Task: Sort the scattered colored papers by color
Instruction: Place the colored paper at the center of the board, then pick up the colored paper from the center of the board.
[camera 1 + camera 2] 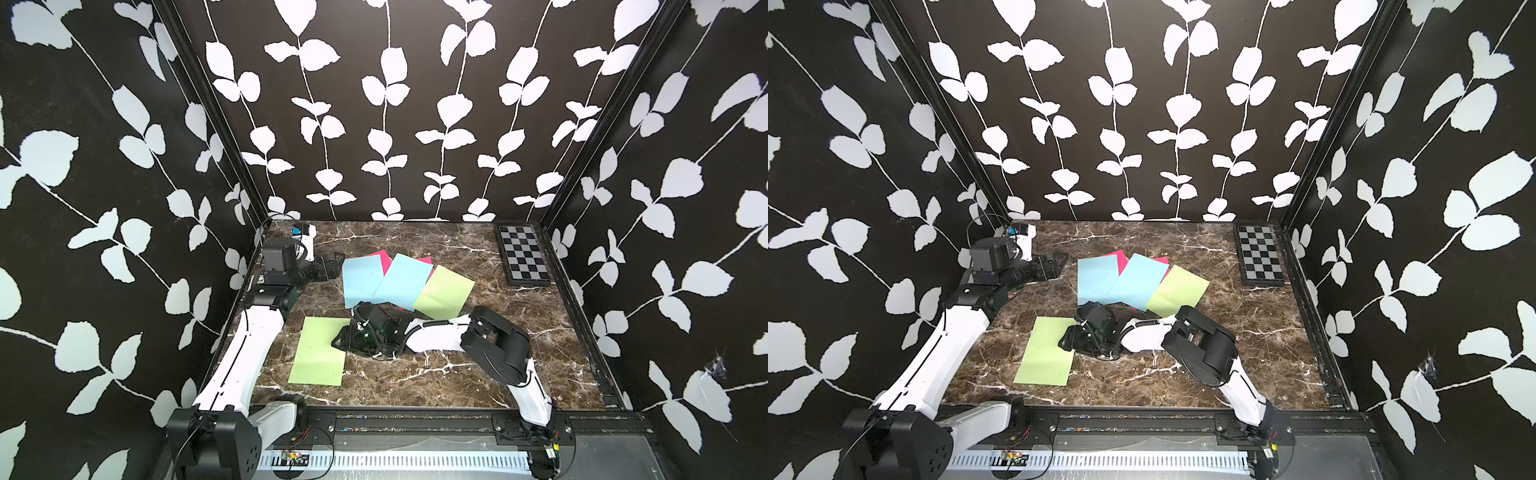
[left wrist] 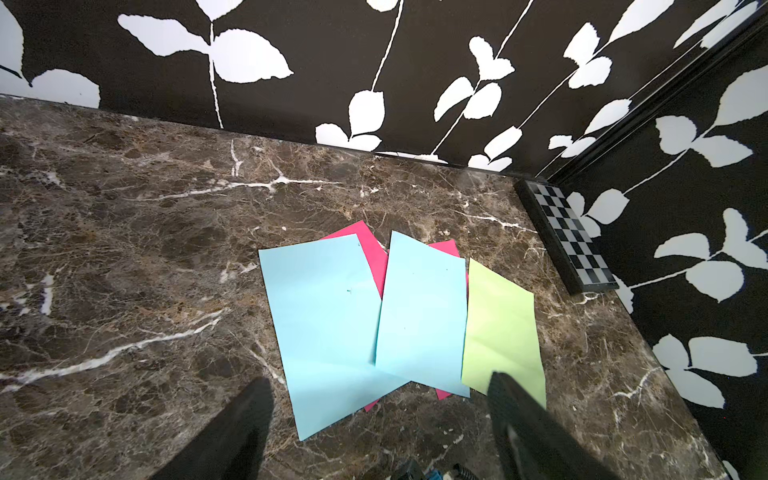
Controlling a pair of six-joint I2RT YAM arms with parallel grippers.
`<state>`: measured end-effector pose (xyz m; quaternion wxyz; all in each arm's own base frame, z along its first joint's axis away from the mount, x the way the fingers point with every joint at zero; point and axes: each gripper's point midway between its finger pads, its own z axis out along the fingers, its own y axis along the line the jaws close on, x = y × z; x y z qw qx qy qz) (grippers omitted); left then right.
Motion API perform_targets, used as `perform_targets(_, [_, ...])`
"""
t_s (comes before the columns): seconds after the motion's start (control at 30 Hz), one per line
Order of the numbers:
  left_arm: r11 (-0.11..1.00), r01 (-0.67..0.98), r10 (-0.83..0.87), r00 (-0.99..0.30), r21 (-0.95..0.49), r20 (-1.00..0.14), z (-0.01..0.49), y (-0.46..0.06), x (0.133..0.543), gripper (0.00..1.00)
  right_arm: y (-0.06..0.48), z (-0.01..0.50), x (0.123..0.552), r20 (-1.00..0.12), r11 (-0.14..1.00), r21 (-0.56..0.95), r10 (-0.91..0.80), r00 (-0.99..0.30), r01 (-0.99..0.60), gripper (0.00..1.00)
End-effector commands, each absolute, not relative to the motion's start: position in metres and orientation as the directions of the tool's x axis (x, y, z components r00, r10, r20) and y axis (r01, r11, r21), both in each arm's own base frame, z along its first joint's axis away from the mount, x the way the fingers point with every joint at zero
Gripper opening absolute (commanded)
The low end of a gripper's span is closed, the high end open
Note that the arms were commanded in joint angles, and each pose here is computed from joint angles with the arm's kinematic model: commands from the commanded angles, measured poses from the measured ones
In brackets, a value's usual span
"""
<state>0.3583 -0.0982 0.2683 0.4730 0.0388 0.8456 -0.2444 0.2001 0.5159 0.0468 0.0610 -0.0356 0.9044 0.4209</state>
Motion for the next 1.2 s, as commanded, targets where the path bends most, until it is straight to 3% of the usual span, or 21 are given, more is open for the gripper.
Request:
perform_targets(0.0, [0.870,0.319,-0.153,-0.549,-0.376,-0.822,0.265,-0.102,0.359,0.83,0.473,0.022,0.196,-0.157,0.778,0.621,0.001,-0.988,-0.098,0.64])
perform_targets(0.33, [0.805,0.371,-0.105,-0.680,-0.464,-0.726,0.222,-0.146,0.375,0.80,0.368,0.107,0.265,-0.484,0.903,0.390,0.036,-0.875,-0.179,0.64])
perform_targets(0.5, [0.757,0.447,0.037,-0.757,-0.476,-0.652,0.188,-0.213,0.391,0.67,0.285,0.136,0.304,-0.550,0.926,0.366,0.138,-0.824,-0.089,0.62])
perform_targets(0.77, [0.672,0.470,0.127,-0.834,-0.572,-0.537,0.140,-0.305,0.425,0.26,0.190,0.133,0.329,-0.521,0.910,0.409,0.297,-0.800,0.072,0.63])
perform_targets(0.9, [0.615,0.462,0.158,-0.866,-0.639,-0.474,0.115,-0.347,0.430,0.12,0.165,0.112,0.333,-0.453,0.870,0.472,0.378,-0.807,0.143,0.63])
perform_targets(1.17, [0.579,0.427,0.151,-0.893,-0.695,-0.424,0.086,-0.378,0.429,0.06,0.136,0.073,0.332,-0.342,0.800,0.551,0.475,-0.811,0.237,0.65])
